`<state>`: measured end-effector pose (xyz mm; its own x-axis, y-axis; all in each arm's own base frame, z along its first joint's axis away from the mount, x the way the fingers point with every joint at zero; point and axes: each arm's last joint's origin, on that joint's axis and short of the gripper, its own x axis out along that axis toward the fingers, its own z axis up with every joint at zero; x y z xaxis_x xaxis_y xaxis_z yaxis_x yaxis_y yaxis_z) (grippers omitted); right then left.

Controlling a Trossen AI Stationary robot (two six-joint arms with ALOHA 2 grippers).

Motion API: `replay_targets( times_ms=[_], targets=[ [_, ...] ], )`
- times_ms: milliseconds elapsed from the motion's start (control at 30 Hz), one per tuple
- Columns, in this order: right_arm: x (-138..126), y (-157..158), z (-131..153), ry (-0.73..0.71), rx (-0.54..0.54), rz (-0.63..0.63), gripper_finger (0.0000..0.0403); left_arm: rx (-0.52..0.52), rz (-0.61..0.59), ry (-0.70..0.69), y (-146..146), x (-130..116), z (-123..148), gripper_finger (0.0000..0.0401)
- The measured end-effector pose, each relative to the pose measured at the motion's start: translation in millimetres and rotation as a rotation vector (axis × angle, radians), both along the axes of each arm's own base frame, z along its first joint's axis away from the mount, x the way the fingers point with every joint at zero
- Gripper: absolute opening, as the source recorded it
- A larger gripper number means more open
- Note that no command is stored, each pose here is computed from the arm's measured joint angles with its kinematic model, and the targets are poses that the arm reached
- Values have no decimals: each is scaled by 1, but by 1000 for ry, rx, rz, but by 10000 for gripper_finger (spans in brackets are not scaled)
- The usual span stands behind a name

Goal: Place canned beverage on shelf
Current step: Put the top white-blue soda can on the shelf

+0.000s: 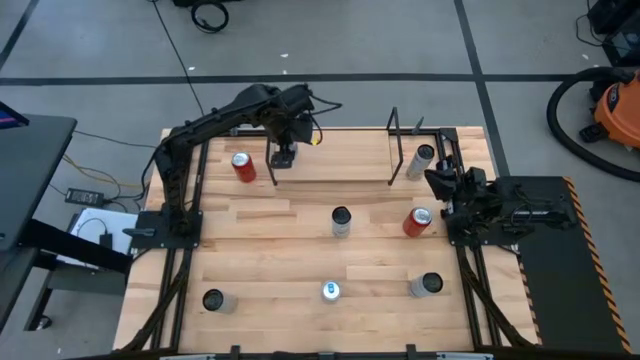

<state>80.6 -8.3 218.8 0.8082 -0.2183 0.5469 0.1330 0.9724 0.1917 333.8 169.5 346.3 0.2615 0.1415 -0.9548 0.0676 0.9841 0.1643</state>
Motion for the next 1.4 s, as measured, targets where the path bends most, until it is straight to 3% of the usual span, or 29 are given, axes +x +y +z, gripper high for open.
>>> replay_targets(
  times_ms=[333, 800, 1267, 1400],
  targets=[
    [0, 0, 0, -5, 33, 6, 48, 84, 3, -19, -3, 7, 2, 300],
    [0, -1, 0, -6, 32, -3, 48, 94, 14, -45, 0, 9, 3, 300],
    [0, 0, 1, 1, -33, -21, 48, 74, 56, -38, -1, 8, 1, 300],
    [0, 0, -1, 36, -101, -67, 55, 74, 57, -38, -1, 8, 1, 300]
  ],
)
